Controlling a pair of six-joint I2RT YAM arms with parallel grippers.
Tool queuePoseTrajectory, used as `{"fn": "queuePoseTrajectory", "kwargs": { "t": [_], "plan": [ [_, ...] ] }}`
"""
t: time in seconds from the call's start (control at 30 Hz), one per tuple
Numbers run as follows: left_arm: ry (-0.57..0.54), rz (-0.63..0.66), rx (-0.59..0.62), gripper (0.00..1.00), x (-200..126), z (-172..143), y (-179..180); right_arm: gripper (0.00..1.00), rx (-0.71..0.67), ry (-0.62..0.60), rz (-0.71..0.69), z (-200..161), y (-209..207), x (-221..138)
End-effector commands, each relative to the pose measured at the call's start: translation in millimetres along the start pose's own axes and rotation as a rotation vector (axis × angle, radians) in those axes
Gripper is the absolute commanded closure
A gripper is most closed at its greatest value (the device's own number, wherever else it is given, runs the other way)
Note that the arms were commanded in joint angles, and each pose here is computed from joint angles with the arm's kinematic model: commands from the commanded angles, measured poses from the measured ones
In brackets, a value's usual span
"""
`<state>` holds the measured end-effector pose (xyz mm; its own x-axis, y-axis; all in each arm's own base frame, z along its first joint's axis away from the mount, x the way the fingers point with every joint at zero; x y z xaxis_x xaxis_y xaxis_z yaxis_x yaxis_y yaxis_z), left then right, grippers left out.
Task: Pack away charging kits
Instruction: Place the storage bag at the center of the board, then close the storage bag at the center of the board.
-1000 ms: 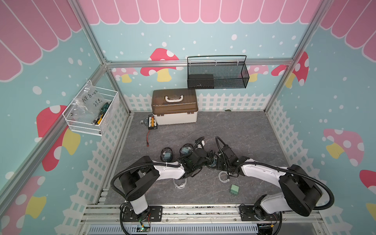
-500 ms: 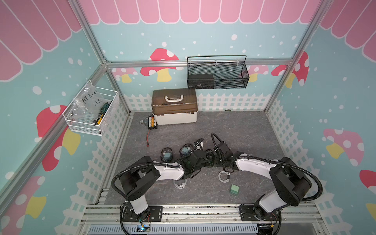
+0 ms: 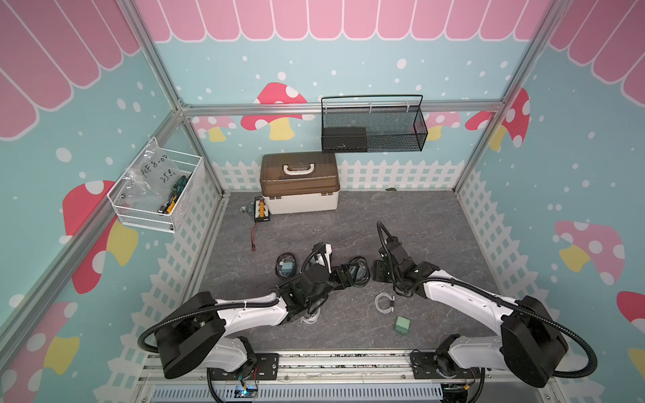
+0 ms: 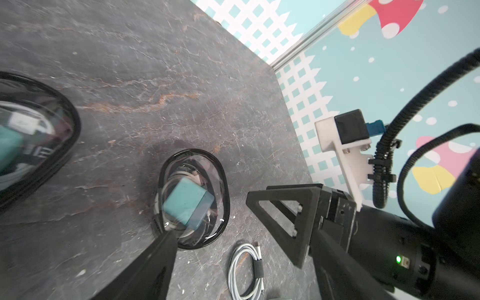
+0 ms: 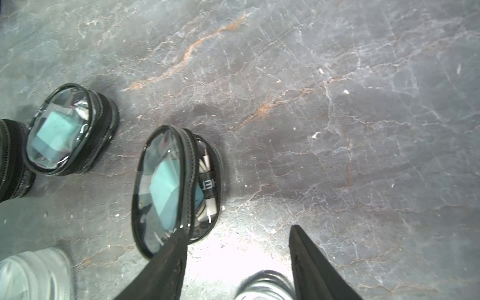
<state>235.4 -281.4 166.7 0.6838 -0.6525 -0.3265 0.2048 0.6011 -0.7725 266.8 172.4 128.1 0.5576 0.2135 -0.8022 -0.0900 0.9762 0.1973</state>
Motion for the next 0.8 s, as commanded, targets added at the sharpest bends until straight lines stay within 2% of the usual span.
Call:
{"fn": "queuePoseTrajectory", "kwargs": {
  "t": [0.0,0.07,0.17,0.23,0.3,0.47,0.53,0.77],
  "plan": [
    [-0.051,0.06,0.032,0.11,-10.5,7.9,9.4,0.41,-0.026,0.008,0.025,17.1,14.9,5.6],
    [-0.053,0.05,0.046,0.11,-16.0,8.6,9.0,0.44,-0.027,0.03,0.02,18.8,19.4,15.9],
    [-0.074,0.048,0.05,0.11,-24.7,11.0,12.4,0.55,-0.023,0.073,-0.002,13.5,20.6,34.9],
    [-0.085,0.08,0.051,0.1,-28.7,13.4,18.2,0.69,-0.017,0.105,-0.009,6.1,19.9,46.0],
    [-0.083,0.104,0.051,0.09,-29.2,14.9,22.1,0.79,-0.01,0.121,-0.016,-0.7,17.5,52.0],
    [-0.043,0.099,0.033,0.09,-21.8,12.4,26.1,0.97,0.014,0.124,-0.047,-12.2,7.2,54.2],
    [-0.029,0.083,0.021,0.09,-17.7,11.2,25.5,1.0,0.022,0.127,-0.053,-17.0,3.8,55.3],
    [0.043,0.057,-0.016,0.1,2.7,3.8,25.2,1.0,0.028,0.117,-0.052,-28.1,-3.8,57.3]
  ]
}}
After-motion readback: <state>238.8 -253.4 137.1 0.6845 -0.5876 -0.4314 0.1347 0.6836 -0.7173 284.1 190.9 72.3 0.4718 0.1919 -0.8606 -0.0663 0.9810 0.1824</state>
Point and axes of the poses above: each gripper's point midway between its finger pads, its own x axis out along the fingers, its own y axis along the line the jaws close on, z = x × y, the point moved 4 cm from there along -x, back along the fingers, and after that the axes turned 4 degrees about -x, right-handed, at the moved point
